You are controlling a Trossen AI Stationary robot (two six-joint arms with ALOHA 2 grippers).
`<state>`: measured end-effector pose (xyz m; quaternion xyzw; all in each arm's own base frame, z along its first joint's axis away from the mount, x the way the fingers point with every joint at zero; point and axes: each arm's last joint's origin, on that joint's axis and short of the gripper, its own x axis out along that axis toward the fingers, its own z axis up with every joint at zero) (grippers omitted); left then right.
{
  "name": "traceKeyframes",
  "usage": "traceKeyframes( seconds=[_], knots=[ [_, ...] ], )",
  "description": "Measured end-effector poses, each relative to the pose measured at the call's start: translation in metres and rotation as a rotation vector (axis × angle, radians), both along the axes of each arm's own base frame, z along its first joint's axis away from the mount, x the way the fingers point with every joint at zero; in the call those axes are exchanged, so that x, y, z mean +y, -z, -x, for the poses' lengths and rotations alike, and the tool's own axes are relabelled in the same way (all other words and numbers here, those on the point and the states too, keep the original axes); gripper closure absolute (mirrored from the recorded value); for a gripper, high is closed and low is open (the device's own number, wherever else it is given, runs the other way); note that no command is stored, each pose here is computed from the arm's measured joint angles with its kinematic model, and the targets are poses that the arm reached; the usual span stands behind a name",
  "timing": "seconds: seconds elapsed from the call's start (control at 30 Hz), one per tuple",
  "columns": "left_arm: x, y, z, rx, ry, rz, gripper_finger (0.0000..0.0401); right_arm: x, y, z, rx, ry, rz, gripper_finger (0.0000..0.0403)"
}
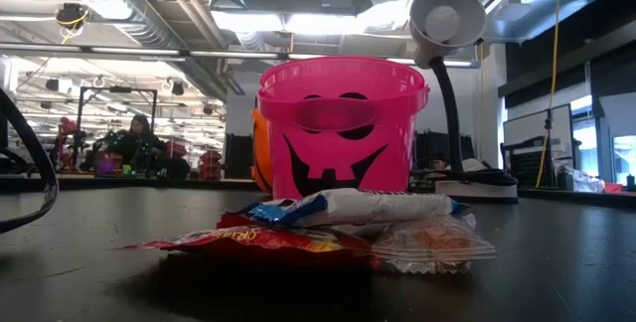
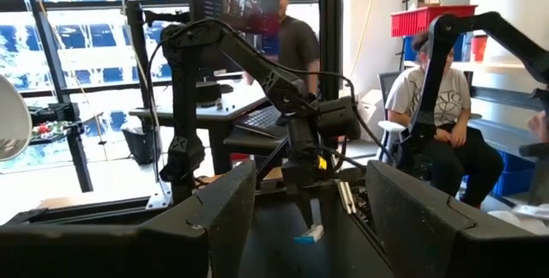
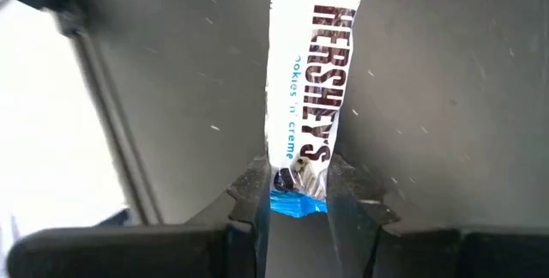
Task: Sort candy
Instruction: Put the white chocolate into the black bucket
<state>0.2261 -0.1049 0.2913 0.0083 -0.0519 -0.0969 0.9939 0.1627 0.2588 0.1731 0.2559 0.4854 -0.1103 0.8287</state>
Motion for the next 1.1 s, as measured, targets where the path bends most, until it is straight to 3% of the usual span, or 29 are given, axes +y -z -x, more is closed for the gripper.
traceKeyframes(
  seconds=[0.57,1.1],
  knots=[
    [-0.003,0.001,-0.006,-0.053,0.003,-0.012,0.0188,-0.008,-0.053,-0.003,-0.364,-0.086,0.048,0.0315],
    [-0.006,0.002,-0.03,-0.106,0.041,-0.03,0.0188,-0.007,-0.056,-0.005,-0.429,-0.13,0.121,0.0315]
  ],
)
